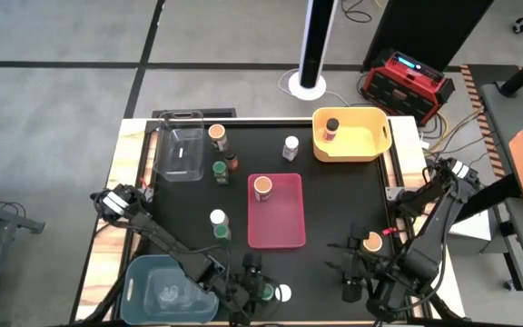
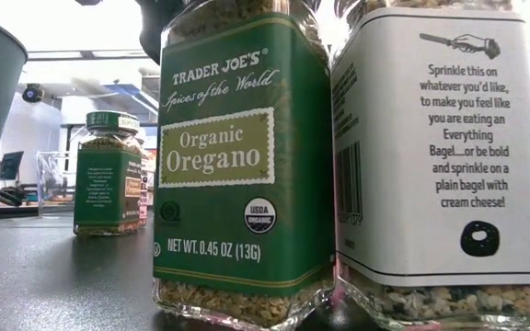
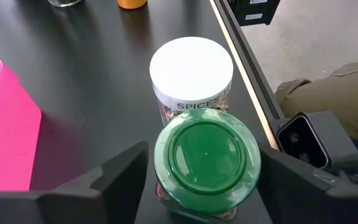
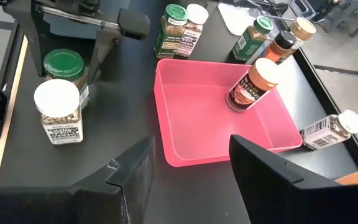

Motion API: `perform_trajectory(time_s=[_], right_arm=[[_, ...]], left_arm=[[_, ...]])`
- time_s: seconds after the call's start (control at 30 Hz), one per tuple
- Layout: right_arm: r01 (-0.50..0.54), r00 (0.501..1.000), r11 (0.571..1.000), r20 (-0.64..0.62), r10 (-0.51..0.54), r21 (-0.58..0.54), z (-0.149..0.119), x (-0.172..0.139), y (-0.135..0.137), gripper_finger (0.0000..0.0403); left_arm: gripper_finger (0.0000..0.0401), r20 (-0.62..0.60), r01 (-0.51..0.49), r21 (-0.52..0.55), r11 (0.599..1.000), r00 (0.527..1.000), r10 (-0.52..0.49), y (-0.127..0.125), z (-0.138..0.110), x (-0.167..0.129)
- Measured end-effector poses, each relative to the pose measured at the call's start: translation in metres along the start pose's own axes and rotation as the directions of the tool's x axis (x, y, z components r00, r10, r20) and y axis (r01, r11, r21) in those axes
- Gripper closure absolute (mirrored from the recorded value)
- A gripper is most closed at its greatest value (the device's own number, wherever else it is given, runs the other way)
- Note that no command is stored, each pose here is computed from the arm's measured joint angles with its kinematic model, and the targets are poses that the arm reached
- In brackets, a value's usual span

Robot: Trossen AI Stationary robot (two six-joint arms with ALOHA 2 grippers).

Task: Sort spices by type
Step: Put the bottom green seasoning bottle into the blue bin

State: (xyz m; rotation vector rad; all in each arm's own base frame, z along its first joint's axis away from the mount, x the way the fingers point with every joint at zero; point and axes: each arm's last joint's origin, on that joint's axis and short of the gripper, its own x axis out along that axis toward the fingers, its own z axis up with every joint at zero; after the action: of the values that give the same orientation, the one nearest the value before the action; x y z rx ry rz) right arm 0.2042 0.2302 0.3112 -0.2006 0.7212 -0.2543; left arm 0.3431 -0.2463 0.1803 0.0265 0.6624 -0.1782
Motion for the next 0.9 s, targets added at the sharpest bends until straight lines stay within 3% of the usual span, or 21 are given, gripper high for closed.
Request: perform_trajectory(time_s=[0.3, 0.9], right_arm=[[0.0, 1.0, 1.0, 0.0, 0.0, 0.0, 0.0, 0.0, 0.0, 0.0204], [0.0, 1.0, 1.0, 0.0, 0.0, -0.001, 0.0, 0.0, 0.0, 0.0204]], left_arm=[[0.0208, -0.005, 0.02, -0.006, 1.0, 1.0, -0.02, -0.001, 0.0, 0.0], [0.0204, 0.011, 0.029, 0.01, 1.0, 1.0, -0.029, 0.001, 0.011, -0.017]])
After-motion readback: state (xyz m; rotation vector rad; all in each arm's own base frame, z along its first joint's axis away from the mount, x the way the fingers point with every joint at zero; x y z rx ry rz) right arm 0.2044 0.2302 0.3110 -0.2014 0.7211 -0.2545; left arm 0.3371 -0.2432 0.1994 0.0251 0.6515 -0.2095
